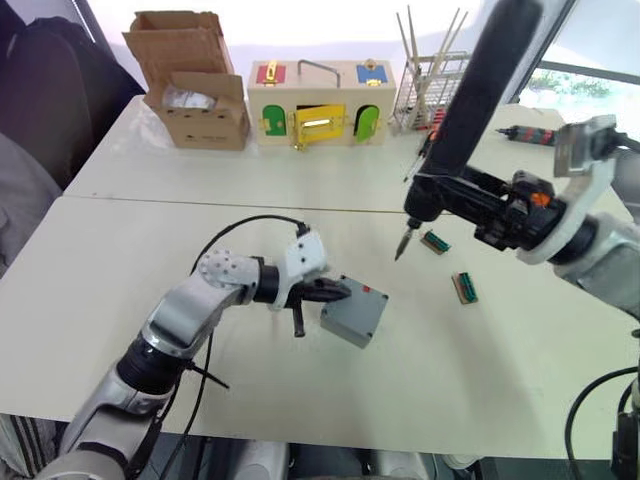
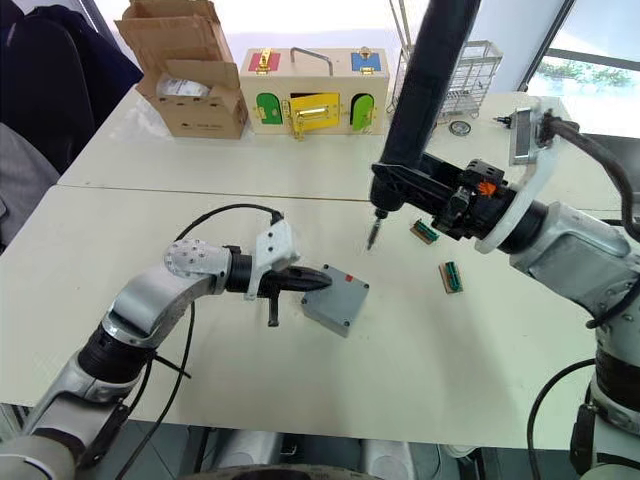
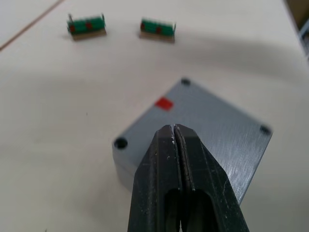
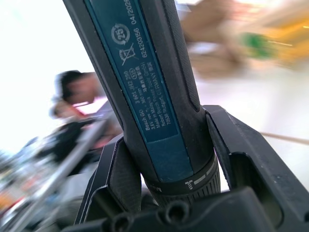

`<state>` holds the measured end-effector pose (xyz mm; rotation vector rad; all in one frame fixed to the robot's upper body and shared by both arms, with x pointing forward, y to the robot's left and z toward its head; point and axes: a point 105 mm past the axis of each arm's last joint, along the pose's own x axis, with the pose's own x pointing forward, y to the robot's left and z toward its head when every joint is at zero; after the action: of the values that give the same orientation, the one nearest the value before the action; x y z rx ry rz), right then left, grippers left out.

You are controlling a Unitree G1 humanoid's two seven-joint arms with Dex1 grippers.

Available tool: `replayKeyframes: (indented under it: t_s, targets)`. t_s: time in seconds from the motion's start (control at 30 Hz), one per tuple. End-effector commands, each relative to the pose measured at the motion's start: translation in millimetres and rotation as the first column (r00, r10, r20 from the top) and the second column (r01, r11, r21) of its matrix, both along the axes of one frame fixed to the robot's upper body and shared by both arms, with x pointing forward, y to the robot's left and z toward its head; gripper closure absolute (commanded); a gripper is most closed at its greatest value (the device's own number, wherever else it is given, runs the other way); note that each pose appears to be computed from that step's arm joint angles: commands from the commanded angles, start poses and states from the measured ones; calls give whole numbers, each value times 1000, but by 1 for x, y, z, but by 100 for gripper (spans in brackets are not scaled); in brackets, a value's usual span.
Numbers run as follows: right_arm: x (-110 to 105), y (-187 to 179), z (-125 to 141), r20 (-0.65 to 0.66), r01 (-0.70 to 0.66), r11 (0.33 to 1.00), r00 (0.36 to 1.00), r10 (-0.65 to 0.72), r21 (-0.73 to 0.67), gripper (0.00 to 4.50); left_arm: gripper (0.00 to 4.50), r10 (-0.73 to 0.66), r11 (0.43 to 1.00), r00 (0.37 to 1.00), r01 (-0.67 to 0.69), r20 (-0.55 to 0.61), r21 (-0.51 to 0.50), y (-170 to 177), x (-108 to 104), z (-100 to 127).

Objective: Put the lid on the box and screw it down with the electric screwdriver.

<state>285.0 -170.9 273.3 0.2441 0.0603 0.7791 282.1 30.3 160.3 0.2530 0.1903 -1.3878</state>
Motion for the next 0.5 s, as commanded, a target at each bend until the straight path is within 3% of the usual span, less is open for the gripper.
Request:
replayKeyframes:
  t_s: [0.03,0.17,0.23,0.37,0.5]
  targets:
    - [4,-37,17,-46,122,992,991,-124,-45,267,450,-68,995,996,72,58,-67,0,-14,38]
    - [-4,-83,0,-253,191,950,934,-253,-246,267,450,-182,983,980,181,85,14,1,-37,40]
    - [-13,-108,-12,-402,206,938,862,-309,-279,267,450,-225,974,969,220,101,56,0,-46,35]
    - [-24,-146,-41,-520,245,869,720,-460,-429,267,450,-254,963,959,239,124,128,-5,-51,20]
    - [-46,-151,-76,-702,140,899,580,-413,-414,267,450,-267,959,955,251,130,129,-11,-56,14]
